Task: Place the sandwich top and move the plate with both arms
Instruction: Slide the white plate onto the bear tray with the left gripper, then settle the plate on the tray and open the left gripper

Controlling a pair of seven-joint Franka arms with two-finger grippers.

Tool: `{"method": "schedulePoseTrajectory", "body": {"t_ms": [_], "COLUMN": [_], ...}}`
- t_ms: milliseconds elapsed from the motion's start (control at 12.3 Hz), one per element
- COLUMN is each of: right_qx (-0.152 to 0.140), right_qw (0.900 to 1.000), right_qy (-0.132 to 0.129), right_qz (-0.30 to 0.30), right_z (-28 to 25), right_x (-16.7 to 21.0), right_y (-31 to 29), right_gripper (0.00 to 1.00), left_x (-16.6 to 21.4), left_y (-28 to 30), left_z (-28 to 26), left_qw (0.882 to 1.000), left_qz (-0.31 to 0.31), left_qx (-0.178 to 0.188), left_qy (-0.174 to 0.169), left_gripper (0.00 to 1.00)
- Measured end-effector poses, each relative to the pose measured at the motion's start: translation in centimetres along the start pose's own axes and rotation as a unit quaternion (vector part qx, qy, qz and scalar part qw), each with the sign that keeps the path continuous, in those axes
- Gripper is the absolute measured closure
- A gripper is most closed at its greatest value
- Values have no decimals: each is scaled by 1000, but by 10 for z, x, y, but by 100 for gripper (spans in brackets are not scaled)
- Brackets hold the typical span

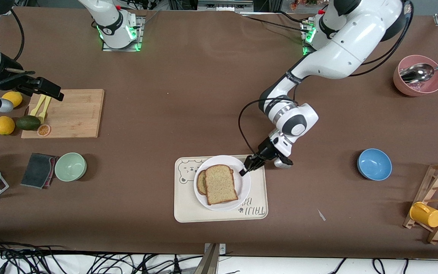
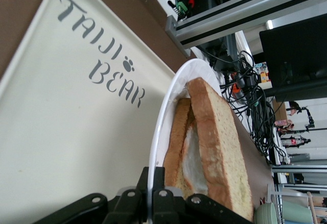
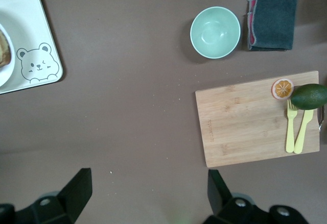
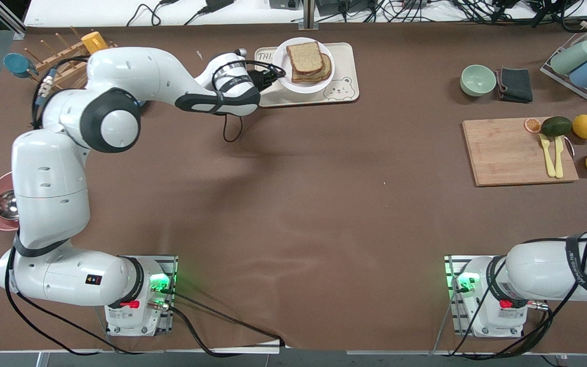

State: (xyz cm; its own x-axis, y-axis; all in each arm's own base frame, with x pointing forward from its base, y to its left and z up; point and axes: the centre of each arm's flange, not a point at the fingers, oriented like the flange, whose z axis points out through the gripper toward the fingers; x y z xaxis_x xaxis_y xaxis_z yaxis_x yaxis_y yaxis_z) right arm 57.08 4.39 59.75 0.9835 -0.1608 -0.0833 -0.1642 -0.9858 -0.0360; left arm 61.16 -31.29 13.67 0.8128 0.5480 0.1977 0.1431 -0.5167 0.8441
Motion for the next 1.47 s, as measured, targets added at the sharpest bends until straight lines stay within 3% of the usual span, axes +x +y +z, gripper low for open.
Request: {"method": "schedulePoseTrajectory", "body": {"t_ms": [244,733,895,1140,1465], "right_qx": [-2,-7,-8,-8,-9], "right_qw": [1000,1000,1000,1000,1000], "right_qy": [0,2,2,2,1], "right_qz": [0,-8,-13,-14,-9], "right_z": [0,1,1,1,2], "right_x": [0,-2,-3,-3,-2], "right_y": [0,-8,-13,-14,-11], "right_gripper": [0,0,0,0,0], "left_x": [-11,0,13,22,25], "left_y": [-7,0,-3,-5,-1], "left_z": [17,18,13,10,8], "left_qw": [1000,999,999,999,998], "left_qz": [-10,-16,-25,-34,-46], "left_qx": [21,22,23,24,19], "left_qy": [2,16,26,32,35], "left_gripper": [96,95,81,49,44]}}
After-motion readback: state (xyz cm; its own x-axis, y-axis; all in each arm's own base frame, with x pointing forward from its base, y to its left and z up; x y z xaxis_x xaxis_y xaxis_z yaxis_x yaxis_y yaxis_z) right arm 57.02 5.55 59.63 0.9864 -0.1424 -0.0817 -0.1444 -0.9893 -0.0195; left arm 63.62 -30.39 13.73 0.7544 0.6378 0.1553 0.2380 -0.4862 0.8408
